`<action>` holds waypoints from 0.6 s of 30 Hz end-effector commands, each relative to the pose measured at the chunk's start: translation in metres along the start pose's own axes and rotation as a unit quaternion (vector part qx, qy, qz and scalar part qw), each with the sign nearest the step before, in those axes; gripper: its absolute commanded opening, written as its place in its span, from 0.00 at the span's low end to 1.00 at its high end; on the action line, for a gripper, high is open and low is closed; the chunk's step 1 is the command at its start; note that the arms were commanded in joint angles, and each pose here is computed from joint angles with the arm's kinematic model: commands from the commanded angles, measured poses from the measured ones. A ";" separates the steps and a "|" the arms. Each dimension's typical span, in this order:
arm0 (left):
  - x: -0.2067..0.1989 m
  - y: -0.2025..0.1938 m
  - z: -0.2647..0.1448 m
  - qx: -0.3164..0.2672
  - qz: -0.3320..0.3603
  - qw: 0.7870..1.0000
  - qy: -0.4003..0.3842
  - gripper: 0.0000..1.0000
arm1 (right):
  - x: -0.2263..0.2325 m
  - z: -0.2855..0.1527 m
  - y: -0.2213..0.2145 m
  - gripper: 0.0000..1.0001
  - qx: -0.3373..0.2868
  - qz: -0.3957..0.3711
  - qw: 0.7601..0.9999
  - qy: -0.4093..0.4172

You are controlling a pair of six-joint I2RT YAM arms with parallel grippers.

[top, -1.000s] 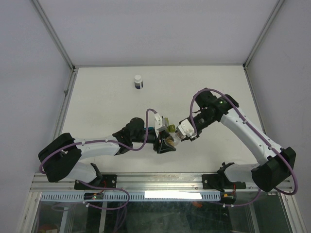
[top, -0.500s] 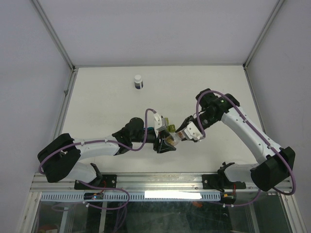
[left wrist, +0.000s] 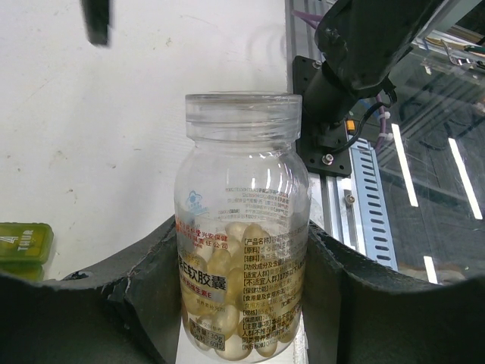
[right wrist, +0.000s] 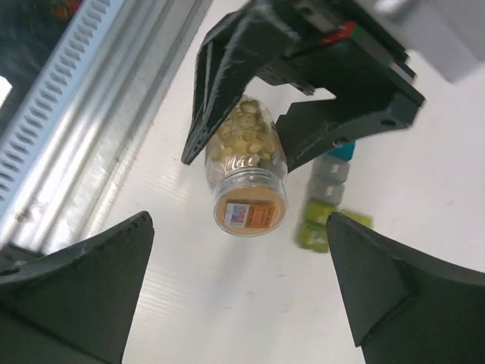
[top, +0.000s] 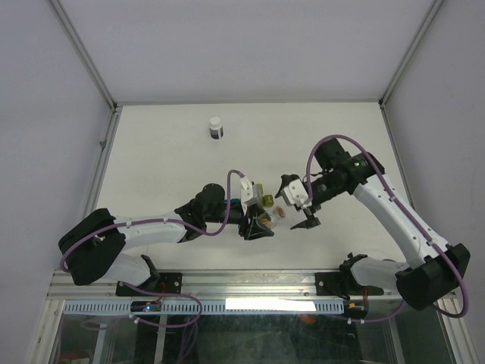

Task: Sort the pills into containers

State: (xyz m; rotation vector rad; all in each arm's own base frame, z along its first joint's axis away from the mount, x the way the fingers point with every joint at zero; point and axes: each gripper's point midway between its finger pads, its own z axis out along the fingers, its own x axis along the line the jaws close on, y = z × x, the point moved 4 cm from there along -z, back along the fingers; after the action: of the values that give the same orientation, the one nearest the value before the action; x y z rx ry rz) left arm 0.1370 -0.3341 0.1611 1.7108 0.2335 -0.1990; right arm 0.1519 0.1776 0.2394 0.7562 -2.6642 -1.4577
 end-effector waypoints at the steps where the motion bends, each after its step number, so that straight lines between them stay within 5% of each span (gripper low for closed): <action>1: -0.007 0.031 -0.003 -0.046 0.029 0.999 -0.006 0.00 | -0.021 -0.014 0.035 0.99 -0.048 0.280 0.955 -0.084; 6: -0.005 0.036 -0.004 -0.053 0.037 0.998 0.002 0.00 | -0.014 -0.012 0.037 0.98 -0.029 0.376 0.926 -0.031; 13: -0.005 0.037 -0.005 -0.058 0.032 0.998 0.009 0.00 | -0.017 0.008 0.020 0.92 0.014 0.385 0.920 -0.069; 18: -0.004 0.035 -0.006 -0.057 0.030 0.998 0.013 0.00 | -0.021 0.014 0.012 0.80 0.041 0.388 0.917 -0.079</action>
State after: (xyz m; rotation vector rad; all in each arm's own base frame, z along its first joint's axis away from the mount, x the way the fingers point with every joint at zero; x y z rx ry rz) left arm 0.1397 -0.3321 0.1690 1.6947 0.2464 -0.1645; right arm 0.1526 0.1976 0.2427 -0.3670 -2.5798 -1.1857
